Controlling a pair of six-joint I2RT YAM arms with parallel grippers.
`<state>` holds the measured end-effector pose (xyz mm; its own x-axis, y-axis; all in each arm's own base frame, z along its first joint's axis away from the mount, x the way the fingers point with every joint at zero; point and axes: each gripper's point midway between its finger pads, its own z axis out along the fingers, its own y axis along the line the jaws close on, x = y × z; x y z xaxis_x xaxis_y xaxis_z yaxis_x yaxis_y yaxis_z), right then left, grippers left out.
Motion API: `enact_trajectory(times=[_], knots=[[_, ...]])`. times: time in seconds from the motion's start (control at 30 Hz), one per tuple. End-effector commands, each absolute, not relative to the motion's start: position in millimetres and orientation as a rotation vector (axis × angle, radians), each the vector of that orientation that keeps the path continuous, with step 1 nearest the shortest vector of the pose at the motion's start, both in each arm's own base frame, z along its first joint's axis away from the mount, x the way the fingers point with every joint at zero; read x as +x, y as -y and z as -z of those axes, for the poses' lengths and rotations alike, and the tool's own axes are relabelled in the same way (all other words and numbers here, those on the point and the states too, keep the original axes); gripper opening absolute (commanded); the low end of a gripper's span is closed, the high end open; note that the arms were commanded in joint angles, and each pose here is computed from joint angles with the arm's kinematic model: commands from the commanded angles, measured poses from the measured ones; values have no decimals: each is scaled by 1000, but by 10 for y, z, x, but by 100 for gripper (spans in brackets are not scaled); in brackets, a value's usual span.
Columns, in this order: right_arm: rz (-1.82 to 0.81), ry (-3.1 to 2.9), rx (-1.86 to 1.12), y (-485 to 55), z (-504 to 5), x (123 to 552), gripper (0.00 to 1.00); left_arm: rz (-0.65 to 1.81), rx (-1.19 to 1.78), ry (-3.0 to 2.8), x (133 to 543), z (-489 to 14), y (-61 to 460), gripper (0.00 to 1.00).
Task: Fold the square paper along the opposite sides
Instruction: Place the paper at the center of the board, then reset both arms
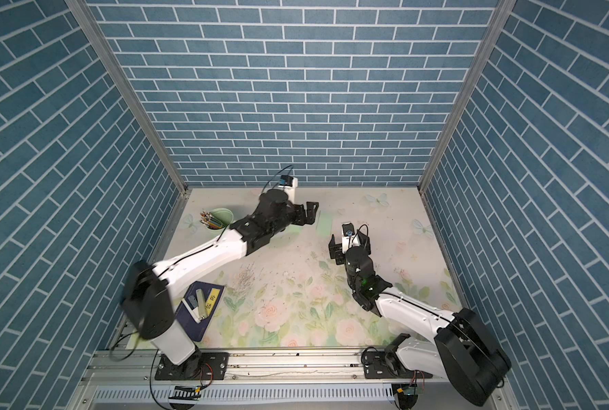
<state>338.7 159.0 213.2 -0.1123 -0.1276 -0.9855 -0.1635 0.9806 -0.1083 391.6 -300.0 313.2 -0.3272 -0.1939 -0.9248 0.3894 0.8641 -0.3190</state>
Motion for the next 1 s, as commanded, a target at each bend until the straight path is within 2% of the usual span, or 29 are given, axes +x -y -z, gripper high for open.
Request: enact_trajectory(times=[0.0,0.07,0.2,0.33,0.4,0.47,0.6,0.77,0.83,0.97], knots=[[110,-1632,-138,-1170,-2191,3423,89,393,-148,-1566,3801,-3327,2115,100],[179,-1630,-133,-984,-2066,3453,84,209,-238,-1551,3630,-3189,1634,100],[340,-1675,-249,-746,-1767,3489,89,-124,-203,-1671,3429,-2739,869,100],[309,-1706,-83,-341,-1472,3503,94,-150,-150,-1620,3150,-2393,257,100],[267,-1646,-41,-226,-1500,3485,100,-136,-162,-1584,3044,-2109,0,96],[274,-1579,-42,-189,-1591,3498,100,-121,-209,-1629,3083,-1826,-197,97],[79,-1629,-76,-118,-1365,3567,100,-149,-210,-1686,3312,-1459,-310,96],[81,-1687,-37,-32,-1274,3710,100,-115,-210,-1645,3667,-1452,-328,98],[73,-1687,-64,-74,-1265,3717,100,-85,-106,-1646,3698,-1340,-163,100],[72,-1685,-71,-83,-1259,3727,100,-92,-102,-1655,3705,-1322,-150,100]])
